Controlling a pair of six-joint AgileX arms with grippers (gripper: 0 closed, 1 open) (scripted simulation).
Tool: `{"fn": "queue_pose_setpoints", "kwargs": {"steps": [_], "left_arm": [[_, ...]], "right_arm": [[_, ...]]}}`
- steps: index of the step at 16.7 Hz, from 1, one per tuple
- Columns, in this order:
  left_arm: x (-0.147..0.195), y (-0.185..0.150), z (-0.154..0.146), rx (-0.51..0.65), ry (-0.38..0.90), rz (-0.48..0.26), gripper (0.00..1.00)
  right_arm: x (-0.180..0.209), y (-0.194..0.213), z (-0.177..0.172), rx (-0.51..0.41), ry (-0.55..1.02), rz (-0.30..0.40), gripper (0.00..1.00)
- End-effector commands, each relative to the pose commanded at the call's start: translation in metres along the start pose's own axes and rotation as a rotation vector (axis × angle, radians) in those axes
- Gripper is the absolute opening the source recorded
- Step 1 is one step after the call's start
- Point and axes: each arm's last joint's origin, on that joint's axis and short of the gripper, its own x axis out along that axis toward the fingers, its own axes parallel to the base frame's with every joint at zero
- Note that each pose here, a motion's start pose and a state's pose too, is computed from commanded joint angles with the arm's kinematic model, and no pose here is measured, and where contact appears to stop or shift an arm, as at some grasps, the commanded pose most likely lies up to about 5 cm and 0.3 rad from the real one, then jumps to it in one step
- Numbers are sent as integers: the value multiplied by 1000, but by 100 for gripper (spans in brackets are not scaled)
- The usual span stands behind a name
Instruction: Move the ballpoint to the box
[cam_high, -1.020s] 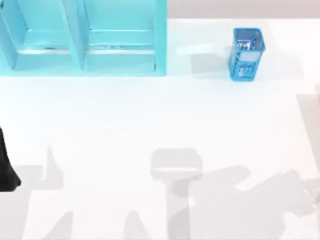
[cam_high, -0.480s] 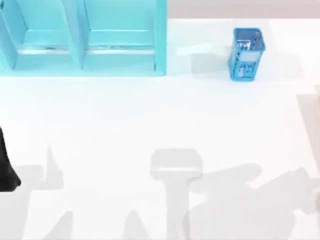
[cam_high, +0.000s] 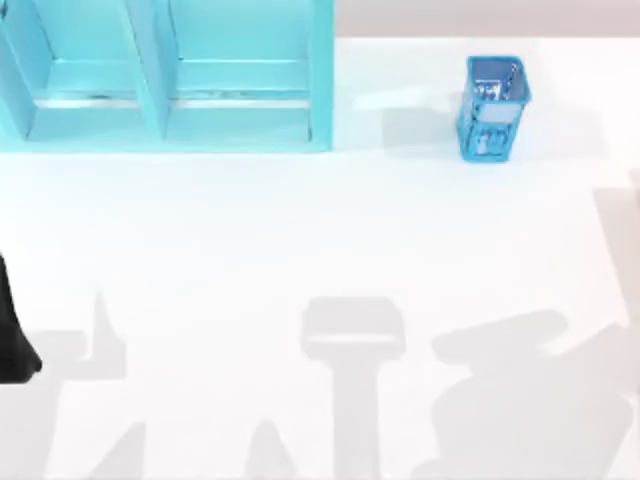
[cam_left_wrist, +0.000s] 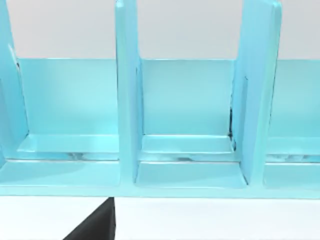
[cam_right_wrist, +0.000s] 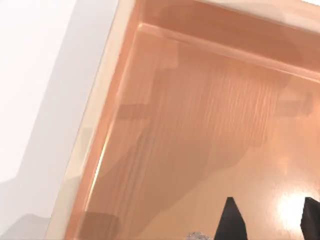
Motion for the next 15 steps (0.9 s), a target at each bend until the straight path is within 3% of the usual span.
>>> {"fn": "queue_pose_setpoints", "kwargs": {"steps": [2,15], "left_arm": [[0,0,0,0,0,0,100],[0,0,0,0,0,0,100]], "right_arm": [[0,0,0,0,0,0,0],[0,0,0,0,0,0,98]]}}
